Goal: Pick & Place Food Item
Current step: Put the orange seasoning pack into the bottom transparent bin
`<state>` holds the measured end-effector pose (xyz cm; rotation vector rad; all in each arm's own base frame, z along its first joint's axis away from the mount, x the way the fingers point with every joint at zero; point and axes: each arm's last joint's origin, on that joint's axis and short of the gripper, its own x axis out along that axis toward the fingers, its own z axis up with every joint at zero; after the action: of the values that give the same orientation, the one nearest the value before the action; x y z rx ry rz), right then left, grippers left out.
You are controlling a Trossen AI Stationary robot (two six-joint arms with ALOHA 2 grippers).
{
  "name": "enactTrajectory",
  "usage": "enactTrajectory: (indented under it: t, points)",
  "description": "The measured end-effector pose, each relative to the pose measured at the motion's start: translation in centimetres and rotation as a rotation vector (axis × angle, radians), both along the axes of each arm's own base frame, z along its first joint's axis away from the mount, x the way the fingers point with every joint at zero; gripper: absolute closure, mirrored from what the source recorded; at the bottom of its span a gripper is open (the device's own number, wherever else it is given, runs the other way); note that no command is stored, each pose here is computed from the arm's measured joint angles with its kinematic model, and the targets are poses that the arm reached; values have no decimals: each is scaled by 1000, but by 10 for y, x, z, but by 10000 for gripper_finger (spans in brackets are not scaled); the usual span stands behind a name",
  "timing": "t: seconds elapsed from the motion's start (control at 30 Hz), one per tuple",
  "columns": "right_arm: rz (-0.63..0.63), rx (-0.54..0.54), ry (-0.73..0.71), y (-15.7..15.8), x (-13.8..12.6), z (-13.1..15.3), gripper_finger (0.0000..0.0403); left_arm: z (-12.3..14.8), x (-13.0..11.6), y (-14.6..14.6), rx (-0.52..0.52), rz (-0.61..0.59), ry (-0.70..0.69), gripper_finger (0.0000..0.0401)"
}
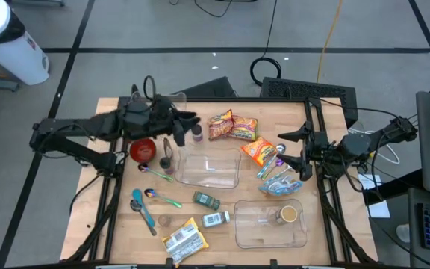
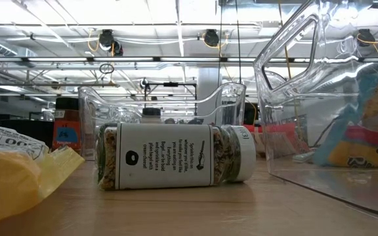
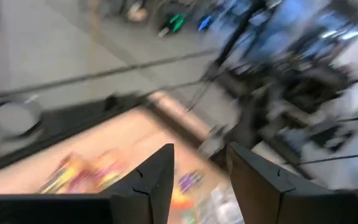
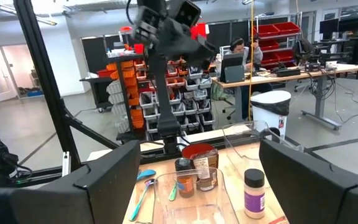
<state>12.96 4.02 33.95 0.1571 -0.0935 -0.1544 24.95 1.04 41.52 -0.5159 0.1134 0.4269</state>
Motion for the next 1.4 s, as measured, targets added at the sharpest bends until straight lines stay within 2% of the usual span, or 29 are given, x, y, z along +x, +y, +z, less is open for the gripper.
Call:
enactTrajectory:
  t: [0.27,0.4,0.53,0.8,1.07,1.4]
  points:
    - [-81,-10,22,-5,2,-2,83,-18,-30,16,-160,110,350,221]
    - [-111,-10,22,-9,3,-2,83,-32,-37,24,-290,160,480,209]
    - [-142,-12,26,-13,5,-3,83,-43,-41,28,-353,215,590,196]
    - [-109,-3,53,-19,14,-7,83,-60,-30,32,-437,289,703,165]
    - [-91,-5,82,-20,23,-11,83,-81,-13,33,-496,280,833,140]
    - [-64,-9,128,-19,24,-16,83,-88,-8,33,-574,327,840,141]
